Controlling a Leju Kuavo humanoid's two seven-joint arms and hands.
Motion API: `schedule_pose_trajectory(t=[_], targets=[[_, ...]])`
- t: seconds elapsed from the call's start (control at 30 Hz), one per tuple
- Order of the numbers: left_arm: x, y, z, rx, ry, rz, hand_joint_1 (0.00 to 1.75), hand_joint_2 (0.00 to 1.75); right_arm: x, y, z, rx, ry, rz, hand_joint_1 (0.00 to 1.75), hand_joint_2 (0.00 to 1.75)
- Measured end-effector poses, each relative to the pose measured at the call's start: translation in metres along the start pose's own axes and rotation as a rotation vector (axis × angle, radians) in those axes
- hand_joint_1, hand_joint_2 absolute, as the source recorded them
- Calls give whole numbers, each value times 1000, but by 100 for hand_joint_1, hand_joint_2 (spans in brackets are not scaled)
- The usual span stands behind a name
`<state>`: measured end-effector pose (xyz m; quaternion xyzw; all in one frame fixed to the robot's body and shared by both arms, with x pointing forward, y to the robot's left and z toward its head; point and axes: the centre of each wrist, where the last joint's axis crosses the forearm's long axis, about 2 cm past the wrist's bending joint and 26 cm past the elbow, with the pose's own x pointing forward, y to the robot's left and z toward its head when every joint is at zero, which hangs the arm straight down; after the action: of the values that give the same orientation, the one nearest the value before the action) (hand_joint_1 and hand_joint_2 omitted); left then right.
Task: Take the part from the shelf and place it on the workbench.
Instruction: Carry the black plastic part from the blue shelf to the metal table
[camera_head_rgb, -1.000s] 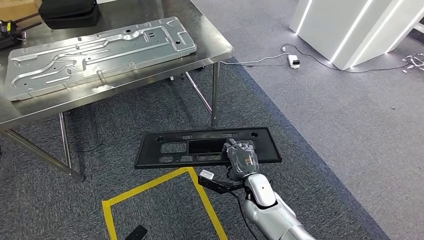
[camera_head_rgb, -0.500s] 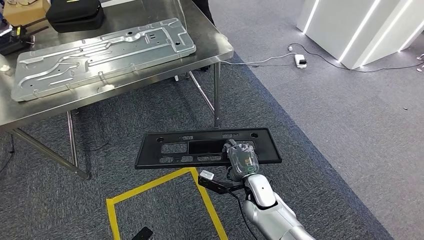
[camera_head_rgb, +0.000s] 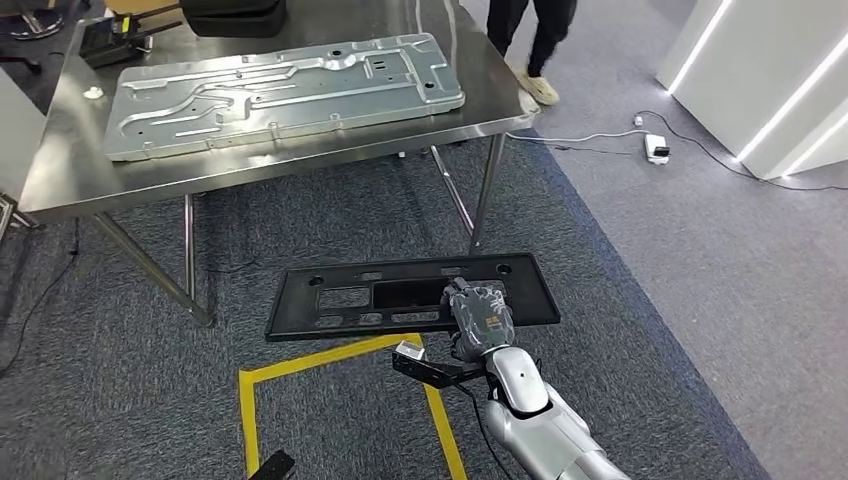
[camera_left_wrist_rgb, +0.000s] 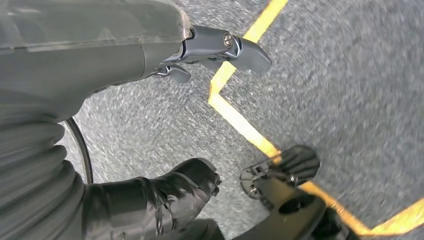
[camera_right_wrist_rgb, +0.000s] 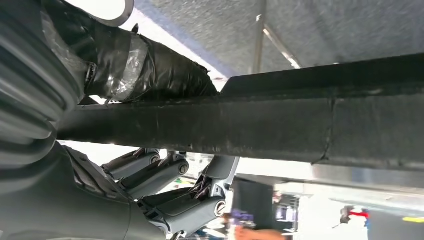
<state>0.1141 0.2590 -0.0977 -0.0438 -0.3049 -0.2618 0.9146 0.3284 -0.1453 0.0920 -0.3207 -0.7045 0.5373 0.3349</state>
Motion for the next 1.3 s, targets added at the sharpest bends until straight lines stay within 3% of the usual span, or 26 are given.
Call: schedule_pose_trajectory(t=[1.3], targets=[[1,-4,0,-8,-8,2,0,175,1,1,2,-10,-10,-4,175,175]])
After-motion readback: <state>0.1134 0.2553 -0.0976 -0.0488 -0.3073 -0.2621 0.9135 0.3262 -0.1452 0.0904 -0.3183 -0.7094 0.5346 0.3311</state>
